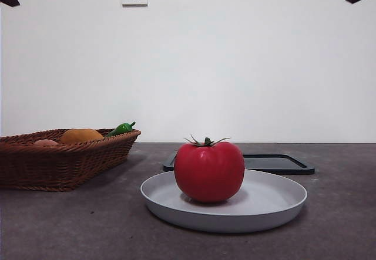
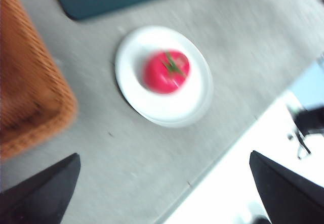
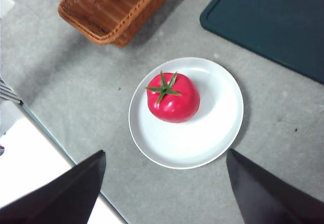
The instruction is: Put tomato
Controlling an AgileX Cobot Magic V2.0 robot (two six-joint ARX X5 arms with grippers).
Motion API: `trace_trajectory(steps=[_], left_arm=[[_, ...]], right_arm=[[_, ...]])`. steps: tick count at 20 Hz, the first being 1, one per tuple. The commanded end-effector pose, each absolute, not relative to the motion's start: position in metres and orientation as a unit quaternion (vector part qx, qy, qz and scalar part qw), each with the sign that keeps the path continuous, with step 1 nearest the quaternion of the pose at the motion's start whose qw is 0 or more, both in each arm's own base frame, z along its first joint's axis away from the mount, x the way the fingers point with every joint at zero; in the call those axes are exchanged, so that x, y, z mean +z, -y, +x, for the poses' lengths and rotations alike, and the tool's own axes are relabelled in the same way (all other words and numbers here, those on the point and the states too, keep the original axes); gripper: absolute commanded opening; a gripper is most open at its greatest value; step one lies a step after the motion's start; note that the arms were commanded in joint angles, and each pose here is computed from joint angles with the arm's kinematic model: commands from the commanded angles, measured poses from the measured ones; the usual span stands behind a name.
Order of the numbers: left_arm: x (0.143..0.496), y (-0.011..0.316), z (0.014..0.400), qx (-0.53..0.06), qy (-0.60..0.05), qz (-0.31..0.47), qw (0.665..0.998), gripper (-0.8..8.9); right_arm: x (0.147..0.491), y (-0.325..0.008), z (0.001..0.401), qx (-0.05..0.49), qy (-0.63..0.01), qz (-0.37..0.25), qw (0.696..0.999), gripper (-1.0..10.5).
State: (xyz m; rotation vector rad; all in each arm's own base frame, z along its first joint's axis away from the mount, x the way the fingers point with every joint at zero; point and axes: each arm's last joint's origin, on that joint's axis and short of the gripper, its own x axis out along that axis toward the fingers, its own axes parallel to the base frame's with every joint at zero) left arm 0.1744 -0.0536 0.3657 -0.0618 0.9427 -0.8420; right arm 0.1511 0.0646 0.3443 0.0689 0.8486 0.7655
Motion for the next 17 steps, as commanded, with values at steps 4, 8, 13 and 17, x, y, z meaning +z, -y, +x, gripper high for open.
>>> trace_trajectory(steps=[4, 8, 13, 17], left_arm=[[0.375, 0.055, 0.169, -0.409, -0.416, -0.013, 0.812, 5.30], [0.375, 0.056, 0.170, -0.410, -0.414, -0.012, 0.813, 5.30], [0.375, 0.056, 0.169, -0.410, -0.414, -0.012, 0.812, 5.30], [0.375, 0.056, 0.169, -0.410, -0.414, -0.012, 0.812, 5.30]], right_arm=[[0.346, -0.071, 0.159, 0.374, -0.402, 0.026, 0.836, 3.8], [0.344, -0.083, 0.166, 0.395, -0.395, 0.019, 0.829, 3.9], [0.335, -0.103, 0.182, 0.418, -0.398, 0.007, 0.816, 3.9], [0.321, -0.123, 0.199, 0.427, -0.407, -0.008, 0.807, 3.9]])
